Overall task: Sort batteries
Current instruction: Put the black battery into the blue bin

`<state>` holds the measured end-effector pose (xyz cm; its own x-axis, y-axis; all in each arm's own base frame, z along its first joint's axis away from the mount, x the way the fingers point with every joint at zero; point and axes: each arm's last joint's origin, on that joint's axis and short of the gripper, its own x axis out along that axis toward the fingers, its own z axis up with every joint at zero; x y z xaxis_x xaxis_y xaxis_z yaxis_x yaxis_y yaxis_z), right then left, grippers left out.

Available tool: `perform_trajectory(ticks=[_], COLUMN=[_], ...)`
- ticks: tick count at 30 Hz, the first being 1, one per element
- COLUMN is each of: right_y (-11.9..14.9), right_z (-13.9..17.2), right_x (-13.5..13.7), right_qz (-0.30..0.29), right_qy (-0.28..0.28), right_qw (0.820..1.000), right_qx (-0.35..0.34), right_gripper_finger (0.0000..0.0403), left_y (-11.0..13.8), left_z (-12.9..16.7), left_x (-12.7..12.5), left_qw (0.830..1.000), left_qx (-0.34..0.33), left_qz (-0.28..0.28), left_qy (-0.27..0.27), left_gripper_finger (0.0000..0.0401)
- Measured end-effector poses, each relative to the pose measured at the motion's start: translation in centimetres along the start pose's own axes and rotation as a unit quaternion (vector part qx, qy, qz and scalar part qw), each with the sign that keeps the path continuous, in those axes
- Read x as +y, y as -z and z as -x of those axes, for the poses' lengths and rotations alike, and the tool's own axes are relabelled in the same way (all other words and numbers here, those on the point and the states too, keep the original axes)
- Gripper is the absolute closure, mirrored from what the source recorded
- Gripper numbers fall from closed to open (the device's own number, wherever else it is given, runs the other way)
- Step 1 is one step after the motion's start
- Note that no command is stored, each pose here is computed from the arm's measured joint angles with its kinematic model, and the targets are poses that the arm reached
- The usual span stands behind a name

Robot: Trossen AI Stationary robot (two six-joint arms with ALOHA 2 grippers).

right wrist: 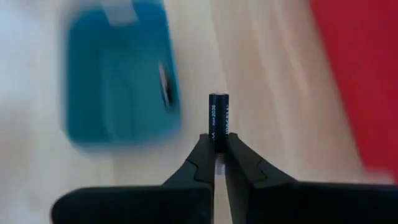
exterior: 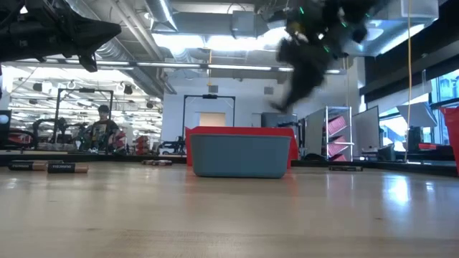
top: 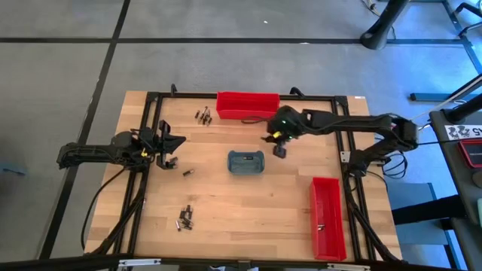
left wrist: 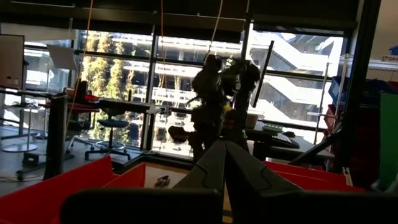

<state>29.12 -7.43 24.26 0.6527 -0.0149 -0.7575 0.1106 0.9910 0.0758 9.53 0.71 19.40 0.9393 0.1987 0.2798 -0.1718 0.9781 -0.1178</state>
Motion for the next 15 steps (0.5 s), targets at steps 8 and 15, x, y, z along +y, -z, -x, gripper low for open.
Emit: perform_trajectory(ticks=[8, 15], right_y=[-4.3, -4.4], right_z=[-6.2, -9.6], right_x=[3.8, 3.8], right_qz=[0.06, 0.058], right_qy=[-0.121, -0.132], right_qw=[0.99, 0.986], right_qx=[0.041, 0.086], right_gripper_finger=[0.0393, 0.0393], left_y=[0.0, 0.1], left_z=[0.0, 0.0], left_x=[0.0, 0.0], left_qw=[1.0, 1.0], left_qx=[0.0, 0.005], left_qz=[-0.002, 0.015], left_qy=[0.0, -0.001], left_gripper_finger=[0.04, 0.04])
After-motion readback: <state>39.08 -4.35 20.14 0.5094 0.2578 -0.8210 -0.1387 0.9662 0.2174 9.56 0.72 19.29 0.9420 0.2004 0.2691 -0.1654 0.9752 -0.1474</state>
